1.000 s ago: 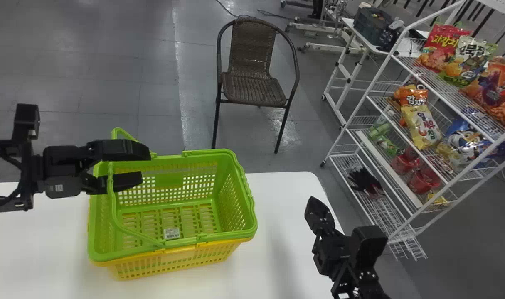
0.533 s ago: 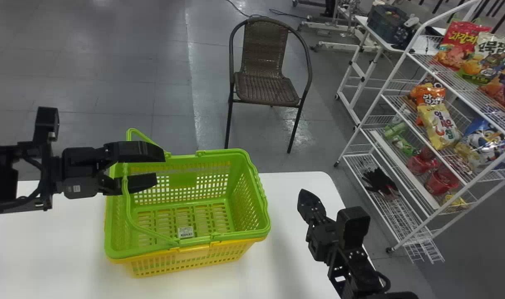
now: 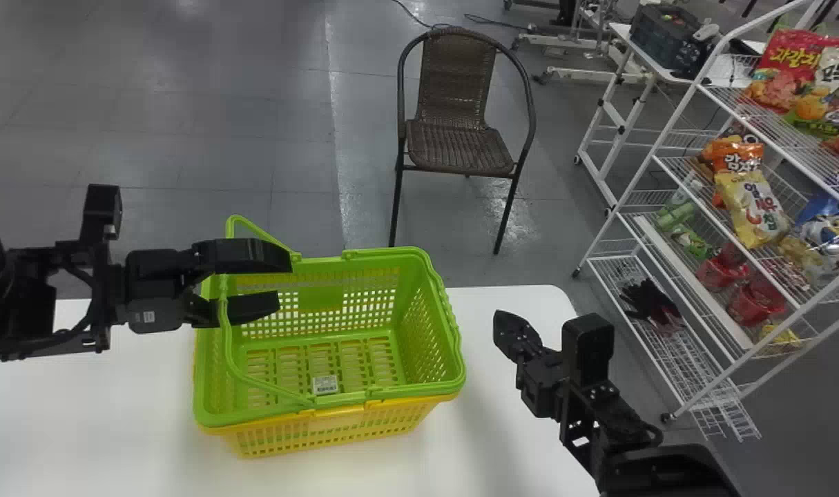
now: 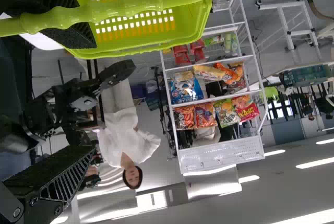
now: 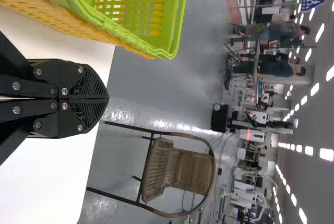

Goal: Grasp handle with right gripper to insert into left gripper then lift and swing left to center

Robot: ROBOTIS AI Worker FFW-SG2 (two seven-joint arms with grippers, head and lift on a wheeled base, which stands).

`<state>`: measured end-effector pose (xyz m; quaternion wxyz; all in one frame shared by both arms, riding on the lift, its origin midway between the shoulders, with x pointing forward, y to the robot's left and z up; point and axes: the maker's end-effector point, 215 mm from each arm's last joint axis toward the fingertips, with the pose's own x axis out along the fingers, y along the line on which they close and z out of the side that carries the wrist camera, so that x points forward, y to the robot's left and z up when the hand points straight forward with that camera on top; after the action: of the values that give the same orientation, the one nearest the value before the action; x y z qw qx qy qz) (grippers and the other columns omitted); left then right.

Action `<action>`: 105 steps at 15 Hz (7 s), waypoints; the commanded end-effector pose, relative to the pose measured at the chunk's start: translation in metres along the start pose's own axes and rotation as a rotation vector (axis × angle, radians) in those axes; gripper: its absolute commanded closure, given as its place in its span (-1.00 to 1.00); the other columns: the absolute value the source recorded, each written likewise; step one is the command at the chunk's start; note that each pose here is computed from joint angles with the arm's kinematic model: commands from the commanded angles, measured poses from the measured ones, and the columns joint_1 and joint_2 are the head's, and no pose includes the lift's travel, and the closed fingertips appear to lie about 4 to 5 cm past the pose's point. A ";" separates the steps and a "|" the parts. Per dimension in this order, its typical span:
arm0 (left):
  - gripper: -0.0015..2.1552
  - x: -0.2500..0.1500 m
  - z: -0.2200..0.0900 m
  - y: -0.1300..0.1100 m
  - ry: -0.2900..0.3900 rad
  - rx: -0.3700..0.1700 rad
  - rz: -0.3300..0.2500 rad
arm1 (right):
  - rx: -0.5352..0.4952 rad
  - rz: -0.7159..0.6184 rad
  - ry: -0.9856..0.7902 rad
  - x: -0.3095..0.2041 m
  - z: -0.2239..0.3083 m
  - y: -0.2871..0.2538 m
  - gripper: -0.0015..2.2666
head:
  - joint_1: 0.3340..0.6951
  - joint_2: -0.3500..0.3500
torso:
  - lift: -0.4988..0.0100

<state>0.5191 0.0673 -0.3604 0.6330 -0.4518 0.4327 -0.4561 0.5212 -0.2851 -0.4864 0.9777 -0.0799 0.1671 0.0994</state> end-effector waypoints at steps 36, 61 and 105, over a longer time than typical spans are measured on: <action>-0.88 -0.002 -0.009 0.004 0.004 -0.021 -0.011 | -0.095 0.137 0.044 0.027 0.003 0.045 0.99 | 1.00 -0.50 | 0.96; -0.87 0.020 -0.023 -0.014 0.064 -0.025 -0.025 | -0.062 0.179 -0.016 0.019 0.056 0.078 0.99 | 1.00 -0.48 | 0.96; -0.87 0.106 -0.009 -0.038 0.085 0.099 -0.028 | -0.110 0.311 0.056 0.043 0.079 0.195 0.99 | 1.00 -0.33 | 0.96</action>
<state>0.5260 -0.0382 -0.3406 0.6292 -0.4088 0.4298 -0.5023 0.5431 -0.0780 -0.4511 0.9406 -0.1088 0.1976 0.2538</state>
